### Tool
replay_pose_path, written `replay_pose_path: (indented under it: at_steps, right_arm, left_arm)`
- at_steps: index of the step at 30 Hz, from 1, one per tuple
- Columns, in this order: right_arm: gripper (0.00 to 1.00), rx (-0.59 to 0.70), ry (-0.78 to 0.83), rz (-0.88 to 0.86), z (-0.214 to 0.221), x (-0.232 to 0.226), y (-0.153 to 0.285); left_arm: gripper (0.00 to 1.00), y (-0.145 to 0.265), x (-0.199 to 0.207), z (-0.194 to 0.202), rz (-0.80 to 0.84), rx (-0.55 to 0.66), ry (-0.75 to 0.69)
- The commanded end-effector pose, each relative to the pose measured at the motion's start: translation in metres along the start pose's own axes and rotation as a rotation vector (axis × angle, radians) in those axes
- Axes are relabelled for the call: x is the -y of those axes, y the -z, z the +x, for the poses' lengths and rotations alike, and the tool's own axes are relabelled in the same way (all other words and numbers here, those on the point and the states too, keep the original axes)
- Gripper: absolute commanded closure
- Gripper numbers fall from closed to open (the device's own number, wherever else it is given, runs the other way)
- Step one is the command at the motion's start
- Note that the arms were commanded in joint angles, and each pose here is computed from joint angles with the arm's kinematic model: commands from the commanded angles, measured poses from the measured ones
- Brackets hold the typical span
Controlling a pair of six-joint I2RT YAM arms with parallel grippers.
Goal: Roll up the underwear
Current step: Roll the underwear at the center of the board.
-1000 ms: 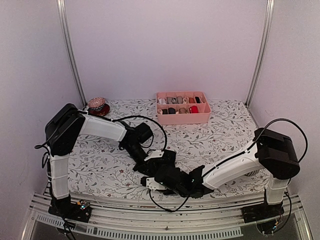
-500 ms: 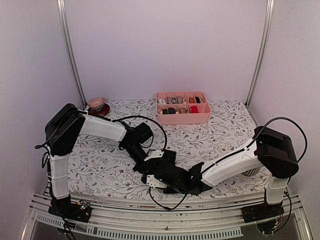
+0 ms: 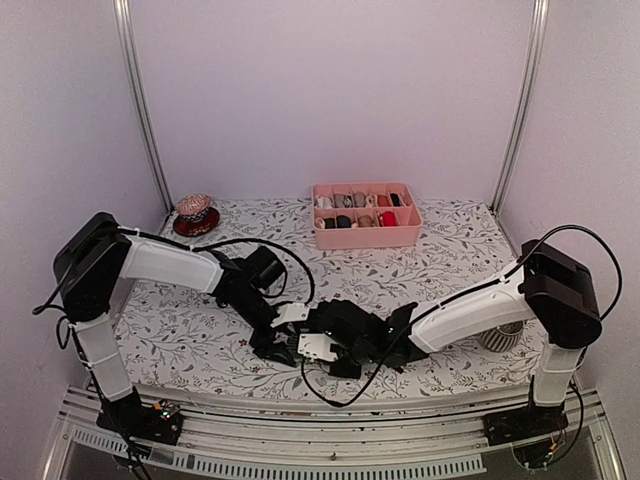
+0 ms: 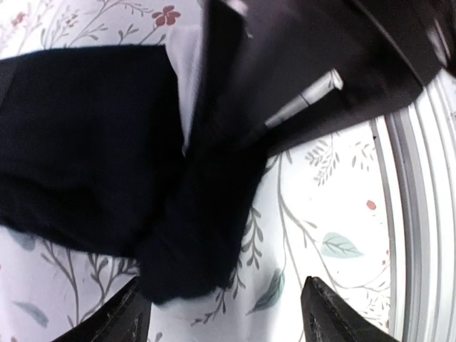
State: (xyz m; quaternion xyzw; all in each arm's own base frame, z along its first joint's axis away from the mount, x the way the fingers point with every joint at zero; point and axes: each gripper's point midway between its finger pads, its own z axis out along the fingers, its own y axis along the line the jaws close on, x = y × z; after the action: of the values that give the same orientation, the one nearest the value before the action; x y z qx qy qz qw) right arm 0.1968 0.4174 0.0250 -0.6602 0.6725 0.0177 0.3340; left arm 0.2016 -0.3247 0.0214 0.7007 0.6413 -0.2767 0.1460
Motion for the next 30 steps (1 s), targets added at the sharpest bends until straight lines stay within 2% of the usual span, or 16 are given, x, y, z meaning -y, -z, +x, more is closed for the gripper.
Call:
replay_pose_path:
  at_steps: [1, 12, 22, 30]
  right_arm:
    - [0.93, -0.017, -0.101, -0.135, 0.014, -0.005, 0.008]
    - [0.94, 0.028, -0.283, -0.409, 0.017, -0.009, 0.014]
    - [0.94, 0.077, -0.413, -0.677, 0.008, -0.032, 0.021]
    - [0.94, 0.041, -0.532, -0.784, 0.024, -0.042, 0.014]
  left_arm:
    - [0.25, 0.022, -0.022, -0.018, -0.197, 0.062, -0.076]
    - [0.29, 0.058, -0.02, -0.031, -0.476, 0.215, -0.289]
    - [0.3, 0.043, -0.001, -0.029, -0.588, 0.19, -0.461]
    - [0.3, 0.032, 0.021, -0.04, -0.609, 0.201, -0.55]
